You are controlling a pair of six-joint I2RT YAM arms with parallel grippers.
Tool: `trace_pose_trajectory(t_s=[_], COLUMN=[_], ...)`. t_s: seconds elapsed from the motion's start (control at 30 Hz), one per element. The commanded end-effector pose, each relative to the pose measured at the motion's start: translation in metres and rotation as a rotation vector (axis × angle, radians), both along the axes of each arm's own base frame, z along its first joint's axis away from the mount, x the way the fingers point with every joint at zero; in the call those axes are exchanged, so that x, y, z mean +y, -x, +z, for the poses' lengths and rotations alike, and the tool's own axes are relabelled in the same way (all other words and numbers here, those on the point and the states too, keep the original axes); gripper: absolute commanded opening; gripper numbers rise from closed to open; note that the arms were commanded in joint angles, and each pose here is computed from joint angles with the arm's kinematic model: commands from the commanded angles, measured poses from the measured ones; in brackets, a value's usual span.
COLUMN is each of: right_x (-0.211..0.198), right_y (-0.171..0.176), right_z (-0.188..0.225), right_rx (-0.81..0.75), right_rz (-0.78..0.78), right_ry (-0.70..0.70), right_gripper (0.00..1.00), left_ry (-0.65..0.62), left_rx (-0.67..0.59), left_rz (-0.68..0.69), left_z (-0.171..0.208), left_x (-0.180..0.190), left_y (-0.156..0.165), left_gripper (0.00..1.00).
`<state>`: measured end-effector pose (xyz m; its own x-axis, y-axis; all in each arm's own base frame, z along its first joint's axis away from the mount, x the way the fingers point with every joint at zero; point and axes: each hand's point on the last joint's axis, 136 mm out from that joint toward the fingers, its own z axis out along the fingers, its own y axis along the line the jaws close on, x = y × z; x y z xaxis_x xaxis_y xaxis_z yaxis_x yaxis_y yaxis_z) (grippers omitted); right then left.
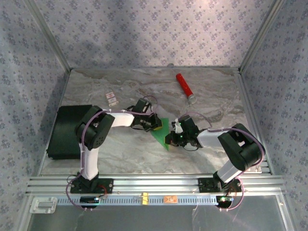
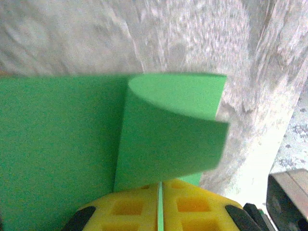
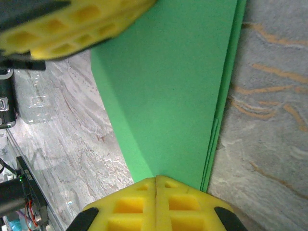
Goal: Fold a paper plane with a square sheet of paper (pick it up from the middle)
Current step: Fourth fold the wing at the center of the table.
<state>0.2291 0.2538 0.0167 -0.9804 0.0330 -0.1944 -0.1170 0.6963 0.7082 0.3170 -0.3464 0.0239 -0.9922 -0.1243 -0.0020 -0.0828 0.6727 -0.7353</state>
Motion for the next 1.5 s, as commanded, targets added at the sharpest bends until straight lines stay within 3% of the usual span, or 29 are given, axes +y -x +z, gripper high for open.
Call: trace_pose_trajectory(t_s=[0.0,0.87,1.2,1.47], right_x=[-0.044,-0.041,-0.043,-0.043], right_y=[0.053,0.055,0.05,0.041], right_z=[-0.054,-0.051,-0.047,-0.041], right_rx=[0.225,0.234,0.225,0.213], right_rz=[-0.004,0.039,0.079,0.088], right_ry=[0.207,0.182,0.172,0.167], right_gripper=[0.0,0.0,0.0,0.0], left_ry=[-0.091,-0.226,-0.206,-0.099], left_rx=[-0.061,-0.088,-0.169,-0.25], left_rz=[0.063,0.104,0.096,0.048], left_z=[-0.01,-0.016,0.03,0.071], left_x=[0.021,0.046,0.046,0.03], left_y=[-0.029,-0.079,-0.088,-0.051], left_gripper=[0.1,0.11,0.14,0.17])
